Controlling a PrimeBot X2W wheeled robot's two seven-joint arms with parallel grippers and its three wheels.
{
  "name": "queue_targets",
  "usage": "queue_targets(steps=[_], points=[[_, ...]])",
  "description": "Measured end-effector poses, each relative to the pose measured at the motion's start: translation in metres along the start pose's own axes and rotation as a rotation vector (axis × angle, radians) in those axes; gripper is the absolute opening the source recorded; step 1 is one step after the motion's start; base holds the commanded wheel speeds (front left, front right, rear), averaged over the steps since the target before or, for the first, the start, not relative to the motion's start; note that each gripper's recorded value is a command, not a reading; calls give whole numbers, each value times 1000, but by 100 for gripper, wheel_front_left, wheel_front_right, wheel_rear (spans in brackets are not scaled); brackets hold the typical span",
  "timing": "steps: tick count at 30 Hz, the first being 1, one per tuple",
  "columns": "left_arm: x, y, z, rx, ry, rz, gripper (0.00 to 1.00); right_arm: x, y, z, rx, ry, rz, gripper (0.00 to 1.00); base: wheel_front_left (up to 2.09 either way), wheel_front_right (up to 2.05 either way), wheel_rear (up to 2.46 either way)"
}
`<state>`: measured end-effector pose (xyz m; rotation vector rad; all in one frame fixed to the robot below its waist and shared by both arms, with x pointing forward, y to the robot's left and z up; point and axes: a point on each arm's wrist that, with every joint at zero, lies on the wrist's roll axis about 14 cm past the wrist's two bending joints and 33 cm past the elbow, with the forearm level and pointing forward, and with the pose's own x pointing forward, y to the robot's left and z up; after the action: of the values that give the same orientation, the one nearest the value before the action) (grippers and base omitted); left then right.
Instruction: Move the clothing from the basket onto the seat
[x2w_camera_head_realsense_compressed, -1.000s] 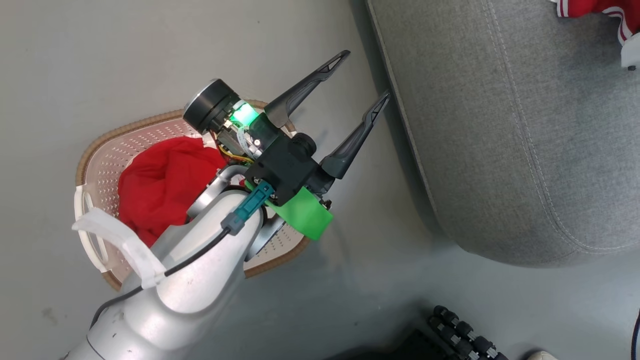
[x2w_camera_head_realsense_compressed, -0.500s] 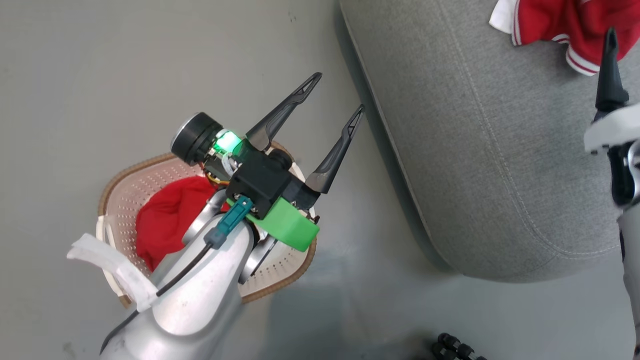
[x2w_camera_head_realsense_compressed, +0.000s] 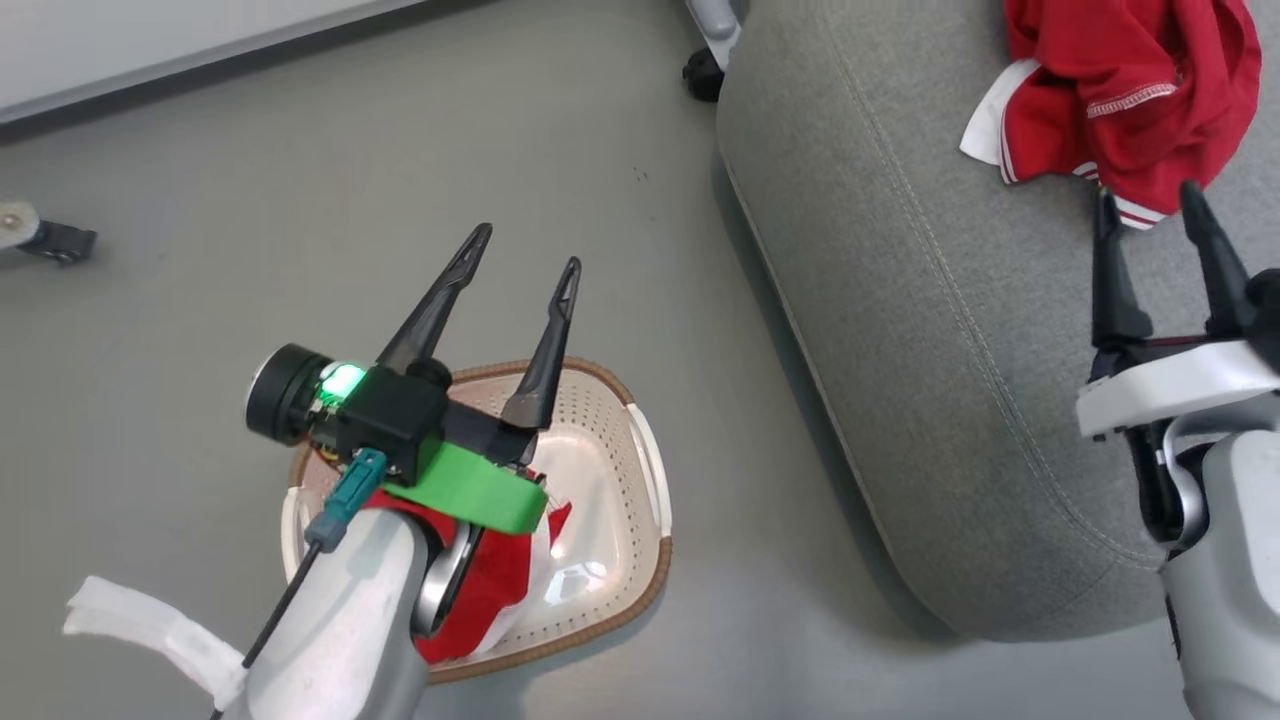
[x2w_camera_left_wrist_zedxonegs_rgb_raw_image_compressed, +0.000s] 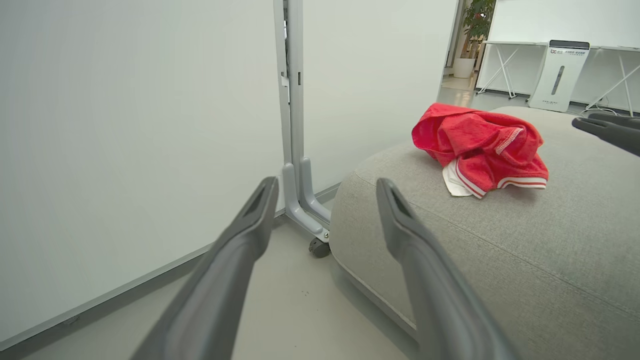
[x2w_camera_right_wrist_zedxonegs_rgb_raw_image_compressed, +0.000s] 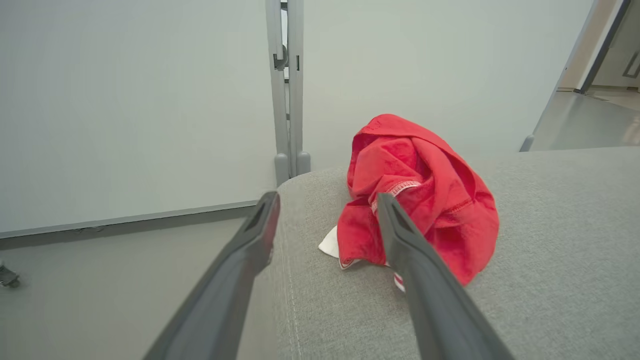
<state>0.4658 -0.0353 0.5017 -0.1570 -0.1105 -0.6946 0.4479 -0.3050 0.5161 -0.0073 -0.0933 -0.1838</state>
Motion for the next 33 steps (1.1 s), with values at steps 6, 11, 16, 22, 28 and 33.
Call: queue_targets(steps=[6,11,16,22,28,33], points=[[-33,35,16,25,-9,157,100,-4,48,12,43,-42,117,100,0,0,0],[-66,67,32,53,-26,297,100,-5,89,23,91,-76,212,100,0,0,0],[-99,92,45,74,-40,425,100,-6,119,30,125,-96,283,100,0,0,0],[-137,112,59,98,-57,547,100,-14,150,43,155,-126,351,100,0,0,0],[-163,119,67,110,-69,619,100,-28,162,50,172,-141,376,100,0,0,0],[-175,116,69,114,-70,635,100,-42,164,46,181,-129,381,100,0,0,0]])
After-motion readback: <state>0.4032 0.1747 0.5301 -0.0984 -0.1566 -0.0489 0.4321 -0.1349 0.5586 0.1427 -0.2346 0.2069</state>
